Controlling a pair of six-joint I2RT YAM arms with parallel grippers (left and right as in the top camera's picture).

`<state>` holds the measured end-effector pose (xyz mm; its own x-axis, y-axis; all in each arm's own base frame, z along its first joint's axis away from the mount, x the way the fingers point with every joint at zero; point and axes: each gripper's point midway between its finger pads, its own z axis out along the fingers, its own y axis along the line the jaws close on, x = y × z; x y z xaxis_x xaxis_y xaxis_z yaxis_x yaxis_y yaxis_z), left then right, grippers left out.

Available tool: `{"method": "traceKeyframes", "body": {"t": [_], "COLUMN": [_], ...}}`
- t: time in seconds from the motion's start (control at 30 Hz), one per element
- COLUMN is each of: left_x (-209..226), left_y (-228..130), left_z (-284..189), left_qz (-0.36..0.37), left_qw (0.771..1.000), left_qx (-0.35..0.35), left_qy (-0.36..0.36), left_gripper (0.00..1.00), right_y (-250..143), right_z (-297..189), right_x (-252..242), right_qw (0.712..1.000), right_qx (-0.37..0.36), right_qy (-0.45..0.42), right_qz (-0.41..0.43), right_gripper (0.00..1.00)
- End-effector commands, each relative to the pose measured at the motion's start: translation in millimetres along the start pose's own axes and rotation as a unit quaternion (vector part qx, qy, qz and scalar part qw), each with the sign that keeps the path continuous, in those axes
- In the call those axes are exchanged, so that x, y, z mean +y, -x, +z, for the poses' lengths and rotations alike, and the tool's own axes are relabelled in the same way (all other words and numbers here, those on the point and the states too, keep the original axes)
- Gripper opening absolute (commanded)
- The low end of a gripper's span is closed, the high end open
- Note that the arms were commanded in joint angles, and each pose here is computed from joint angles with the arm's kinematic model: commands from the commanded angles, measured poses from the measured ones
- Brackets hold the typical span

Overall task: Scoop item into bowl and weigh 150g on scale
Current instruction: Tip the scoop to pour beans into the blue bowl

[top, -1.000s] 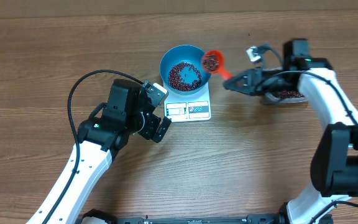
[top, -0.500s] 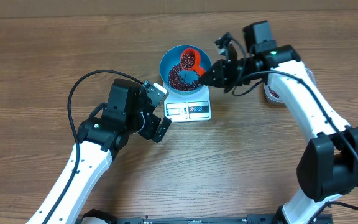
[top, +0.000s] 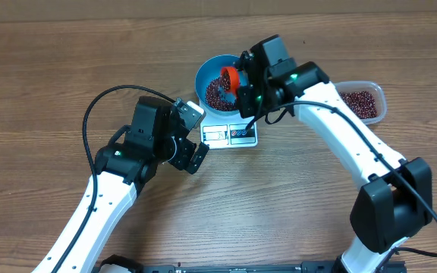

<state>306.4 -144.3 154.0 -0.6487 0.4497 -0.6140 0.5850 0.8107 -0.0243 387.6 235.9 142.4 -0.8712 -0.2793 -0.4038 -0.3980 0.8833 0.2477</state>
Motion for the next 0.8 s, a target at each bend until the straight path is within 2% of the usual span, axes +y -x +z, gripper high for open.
{"method": "traceKeyframes", "body": {"t": [0.0,0.37,0.77], "left_x": [3,3,3], "left_y": [-3,-3,-3], "left_z": [2,2,2], "left_qz": [-0.009,-0.009,-0.009], "left_qw": [1.000,1.000,1.000], "left_qx": [0.004,0.004,0.004], "left_qy": [0.004,0.004,0.004], "left_gripper": [1.00,1.00,0.99], "right_y": [17,23,22], "right_z": [-8,-23,-25], "right_x": [-11,2,6], "right_qw": [0.995,0.958,0.951], "right_qx": [-0.034,-0.072,-0.074], "right_qy": [-0.093,-0.254,-0.272], "right_qz": [-0.027,-0.112,-0.127], "right_gripper": [0.04,0.04,0.04]}}
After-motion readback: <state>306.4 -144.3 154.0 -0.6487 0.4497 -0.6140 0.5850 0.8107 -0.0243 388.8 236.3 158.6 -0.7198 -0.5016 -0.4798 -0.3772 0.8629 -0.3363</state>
